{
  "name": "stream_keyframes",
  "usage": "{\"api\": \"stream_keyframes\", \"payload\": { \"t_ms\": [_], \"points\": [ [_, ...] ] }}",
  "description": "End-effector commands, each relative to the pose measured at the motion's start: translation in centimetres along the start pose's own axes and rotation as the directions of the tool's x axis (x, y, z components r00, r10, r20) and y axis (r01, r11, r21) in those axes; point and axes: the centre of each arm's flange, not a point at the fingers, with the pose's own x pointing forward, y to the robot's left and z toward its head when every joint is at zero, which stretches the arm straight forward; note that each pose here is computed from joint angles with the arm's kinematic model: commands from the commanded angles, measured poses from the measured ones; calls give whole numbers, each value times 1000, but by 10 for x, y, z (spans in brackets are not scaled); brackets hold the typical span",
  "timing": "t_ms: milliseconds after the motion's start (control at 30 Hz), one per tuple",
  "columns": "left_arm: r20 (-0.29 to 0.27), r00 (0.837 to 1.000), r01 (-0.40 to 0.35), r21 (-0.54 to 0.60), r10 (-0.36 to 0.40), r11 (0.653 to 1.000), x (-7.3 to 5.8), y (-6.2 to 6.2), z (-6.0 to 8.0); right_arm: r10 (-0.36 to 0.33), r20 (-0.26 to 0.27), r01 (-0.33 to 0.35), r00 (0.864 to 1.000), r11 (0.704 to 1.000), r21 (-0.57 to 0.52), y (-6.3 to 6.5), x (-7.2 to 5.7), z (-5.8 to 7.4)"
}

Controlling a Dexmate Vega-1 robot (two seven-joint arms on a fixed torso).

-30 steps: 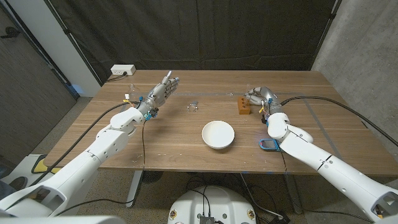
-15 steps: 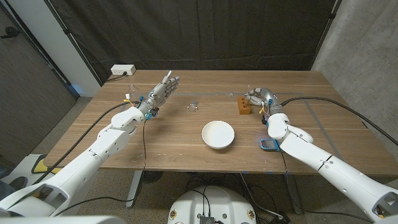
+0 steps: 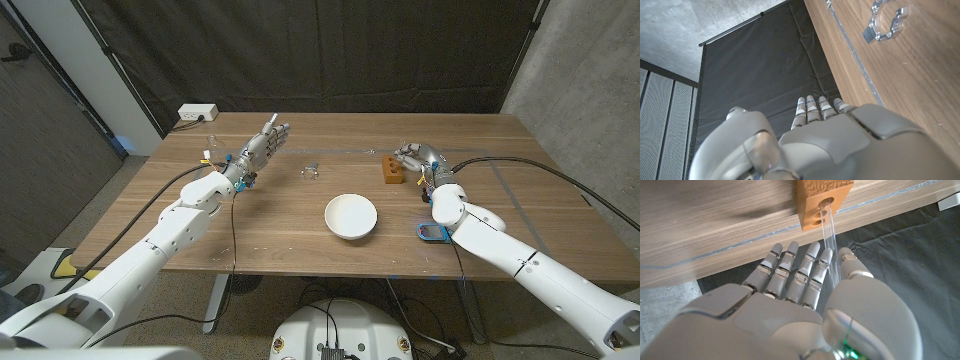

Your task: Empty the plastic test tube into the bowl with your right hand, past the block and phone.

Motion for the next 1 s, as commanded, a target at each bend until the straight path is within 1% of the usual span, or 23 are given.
{"api": "stream_keyframes", "payload": {
  "t_ms": [33,333,667,767,800,900,1000],
  "points": [
    [-3,1000,6,5,-6,1000,2,-1,1,29,-9,-29,1000,999,-21,1,-2,-4],
    [-1,1000,5,6,-5,1000,3,-1,2,41,-12,-41,999,998,-38,1,-3,-2],
    [1,1000,8,0,-8,1000,5,-2,0,29,7,-28,1000,999,-32,-3,-6,1],
    [2,1000,8,-1,-8,1000,5,-2,-1,41,8,-41,999,999,-1,-4,-8,3],
    [-1,1000,8,-3,-8,1000,5,-2,-2,66,6,-66,998,998,-3,-4,-9,5],
    [-7,1000,8,-12,-8,1000,4,-1,-5,79,3,-79,997,997,14,-5,-10,7],
    [-13,1000,9,-17,-9,1000,2,-1,-8,71,4,-71,997,996,44,-8,-12,6]
  ]
}}
